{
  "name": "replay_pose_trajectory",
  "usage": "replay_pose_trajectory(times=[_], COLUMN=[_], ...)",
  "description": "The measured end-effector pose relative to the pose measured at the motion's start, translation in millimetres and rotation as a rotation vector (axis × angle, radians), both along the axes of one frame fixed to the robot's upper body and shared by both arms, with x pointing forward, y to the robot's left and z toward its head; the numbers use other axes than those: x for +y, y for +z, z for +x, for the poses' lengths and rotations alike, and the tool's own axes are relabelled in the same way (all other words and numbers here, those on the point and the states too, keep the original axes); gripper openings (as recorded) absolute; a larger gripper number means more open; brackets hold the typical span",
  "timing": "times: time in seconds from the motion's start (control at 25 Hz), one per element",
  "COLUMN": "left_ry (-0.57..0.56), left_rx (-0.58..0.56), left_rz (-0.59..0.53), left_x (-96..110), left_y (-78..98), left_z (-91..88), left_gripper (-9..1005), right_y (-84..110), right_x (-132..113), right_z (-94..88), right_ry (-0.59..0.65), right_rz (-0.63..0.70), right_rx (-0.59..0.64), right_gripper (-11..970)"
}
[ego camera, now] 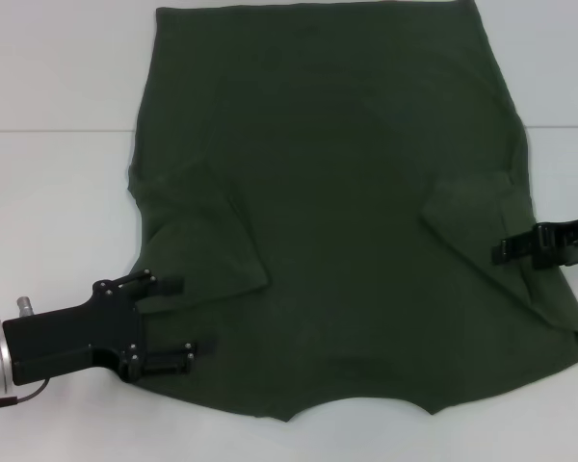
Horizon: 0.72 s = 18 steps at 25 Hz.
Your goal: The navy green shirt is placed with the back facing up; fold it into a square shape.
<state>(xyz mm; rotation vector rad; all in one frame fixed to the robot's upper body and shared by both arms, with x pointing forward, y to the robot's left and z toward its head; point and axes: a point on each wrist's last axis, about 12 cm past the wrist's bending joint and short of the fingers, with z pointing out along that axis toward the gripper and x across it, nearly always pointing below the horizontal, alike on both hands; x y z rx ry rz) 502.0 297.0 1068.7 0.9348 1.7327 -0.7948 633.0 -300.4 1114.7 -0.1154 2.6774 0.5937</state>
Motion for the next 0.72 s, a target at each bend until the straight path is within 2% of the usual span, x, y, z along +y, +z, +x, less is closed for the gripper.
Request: replay_pose_trajectory(times=[0.72], left_ry=[0.010], left_rx=[-0.002], left_rz=[0.010], left_x=[1], left_y=[-0.8], left_z=[1.3], left_gripper=[905], right_y=[-2.4], right_x=[19], right_z=[3.6], right_ry=[0.047], right_rz=[0.005], right_rx=[-0.002], right_gripper=[733])
